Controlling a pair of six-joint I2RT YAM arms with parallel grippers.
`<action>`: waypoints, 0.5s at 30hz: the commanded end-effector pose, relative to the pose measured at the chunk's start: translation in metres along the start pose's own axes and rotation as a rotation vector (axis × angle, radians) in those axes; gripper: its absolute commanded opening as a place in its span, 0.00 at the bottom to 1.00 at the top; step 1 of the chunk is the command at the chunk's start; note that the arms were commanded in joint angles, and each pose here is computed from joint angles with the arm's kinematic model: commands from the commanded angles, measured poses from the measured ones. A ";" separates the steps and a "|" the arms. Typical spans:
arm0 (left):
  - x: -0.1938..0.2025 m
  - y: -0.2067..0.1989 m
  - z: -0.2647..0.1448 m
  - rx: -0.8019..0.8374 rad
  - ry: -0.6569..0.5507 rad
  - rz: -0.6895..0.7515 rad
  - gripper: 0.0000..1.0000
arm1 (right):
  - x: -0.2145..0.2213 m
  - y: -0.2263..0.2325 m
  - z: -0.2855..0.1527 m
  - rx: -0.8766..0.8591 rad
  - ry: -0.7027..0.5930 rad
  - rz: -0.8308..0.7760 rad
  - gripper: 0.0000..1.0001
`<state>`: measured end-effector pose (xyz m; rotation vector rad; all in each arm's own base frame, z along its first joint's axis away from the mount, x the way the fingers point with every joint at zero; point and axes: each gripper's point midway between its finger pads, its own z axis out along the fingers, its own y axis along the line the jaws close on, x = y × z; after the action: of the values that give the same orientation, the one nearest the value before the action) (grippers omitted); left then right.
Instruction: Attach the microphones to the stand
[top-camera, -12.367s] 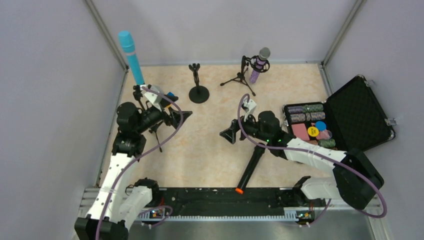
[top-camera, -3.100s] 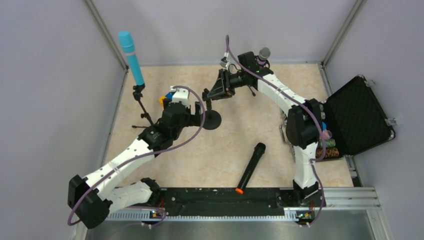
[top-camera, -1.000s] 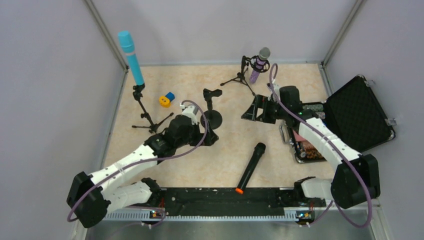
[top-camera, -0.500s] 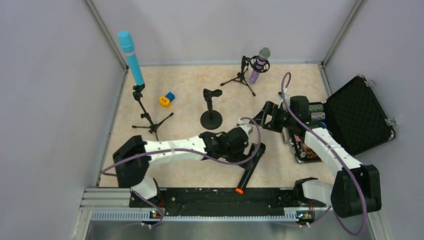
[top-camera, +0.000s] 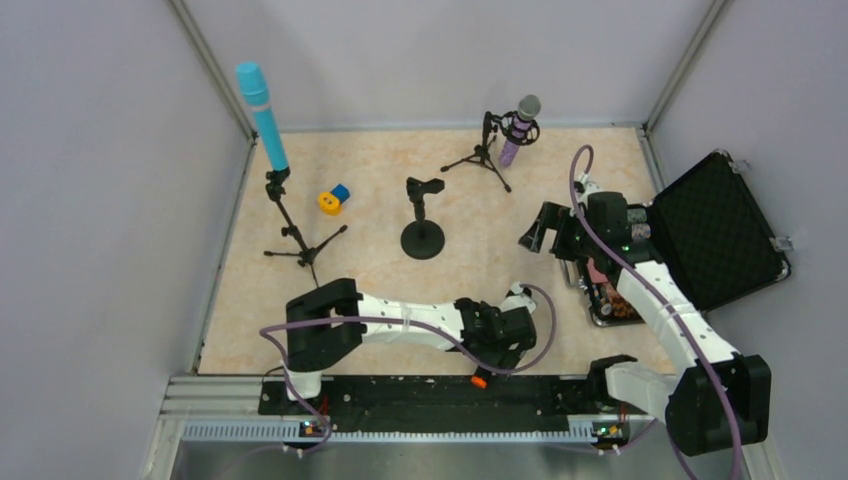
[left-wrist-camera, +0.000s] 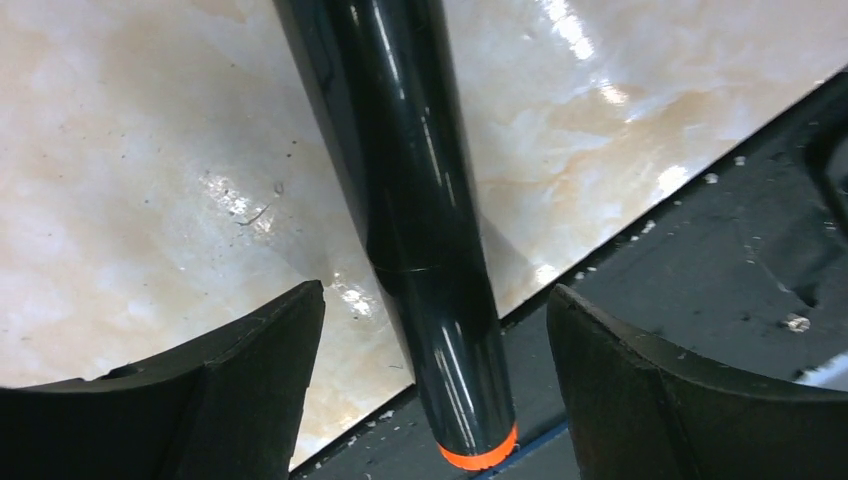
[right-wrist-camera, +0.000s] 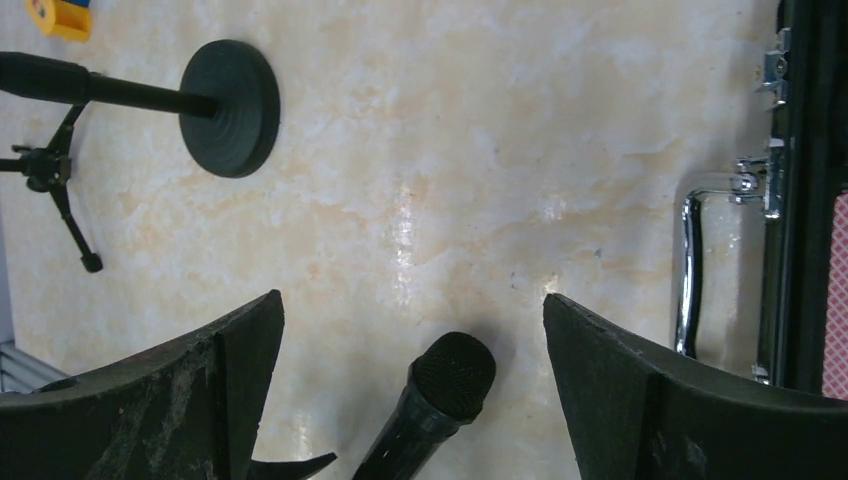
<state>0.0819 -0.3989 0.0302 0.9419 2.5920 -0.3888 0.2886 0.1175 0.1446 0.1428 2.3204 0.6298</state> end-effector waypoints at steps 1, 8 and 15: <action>-0.006 0.009 0.003 -0.118 -0.044 -0.004 0.84 | -0.023 -0.005 -0.008 0.049 -0.068 -0.019 0.98; 0.006 0.029 0.008 -0.209 -0.043 -0.020 0.64 | -0.021 -0.003 -0.006 0.037 -0.059 -0.012 0.98; 0.011 0.019 0.011 -0.124 -0.033 0.005 0.38 | -0.018 0.000 -0.002 0.009 -0.045 -0.004 0.98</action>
<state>0.0920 -0.3881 0.0177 0.8543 2.5500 -0.2303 0.2882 0.1108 0.1394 0.1682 2.3385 0.5890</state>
